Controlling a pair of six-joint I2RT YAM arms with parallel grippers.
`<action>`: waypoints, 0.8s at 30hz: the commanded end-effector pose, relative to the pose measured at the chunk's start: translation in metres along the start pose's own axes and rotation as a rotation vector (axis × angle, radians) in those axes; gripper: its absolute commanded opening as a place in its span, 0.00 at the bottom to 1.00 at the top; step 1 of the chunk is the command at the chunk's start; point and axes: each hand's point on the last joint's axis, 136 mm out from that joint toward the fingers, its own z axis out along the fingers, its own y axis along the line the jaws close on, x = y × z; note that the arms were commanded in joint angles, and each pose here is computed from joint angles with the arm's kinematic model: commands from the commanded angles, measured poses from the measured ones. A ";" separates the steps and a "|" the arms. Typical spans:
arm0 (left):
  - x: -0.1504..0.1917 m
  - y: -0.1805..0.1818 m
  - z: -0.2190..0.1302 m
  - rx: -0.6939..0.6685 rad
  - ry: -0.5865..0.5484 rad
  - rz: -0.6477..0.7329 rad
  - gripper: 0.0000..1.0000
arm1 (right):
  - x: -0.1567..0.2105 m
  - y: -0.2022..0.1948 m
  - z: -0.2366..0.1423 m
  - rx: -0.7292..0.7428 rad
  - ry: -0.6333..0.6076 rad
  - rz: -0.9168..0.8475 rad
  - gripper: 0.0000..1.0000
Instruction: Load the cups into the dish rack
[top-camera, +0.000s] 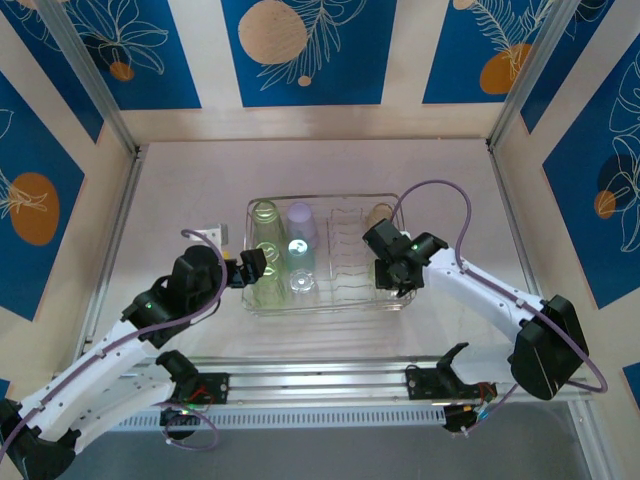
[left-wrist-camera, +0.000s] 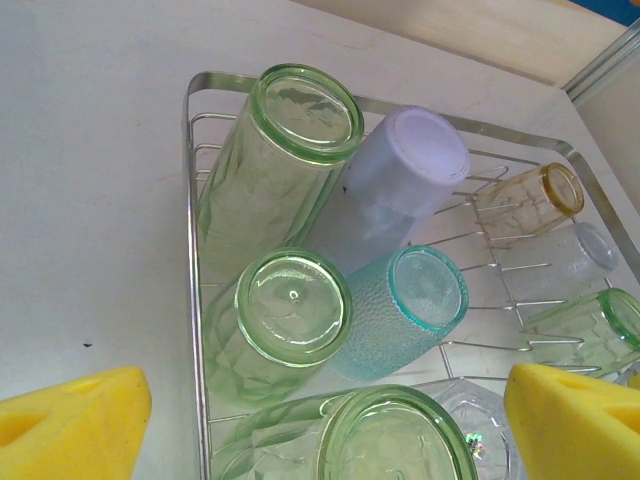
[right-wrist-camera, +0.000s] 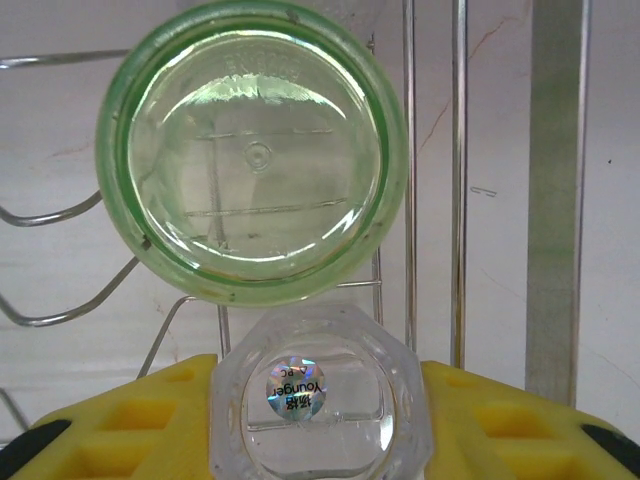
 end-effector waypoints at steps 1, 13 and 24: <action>0.002 0.004 0.001 -0.015 -0.004 0.015 0.91 | -0.004 -0.004 -0.004 0.009 -0.063 0.026 0.37; 0.000 0.005 0.002 -0.022 -0.017 0.012 0.91 | -0.012 0.002 -0.016 -0.105 -0.381 0.023 0.26; 0.006 0.008 0.006 -0.032 -0.007 0.014 0.91 | 0.003 0.007 0.006 -0.231 -0.521 -0.024 0.25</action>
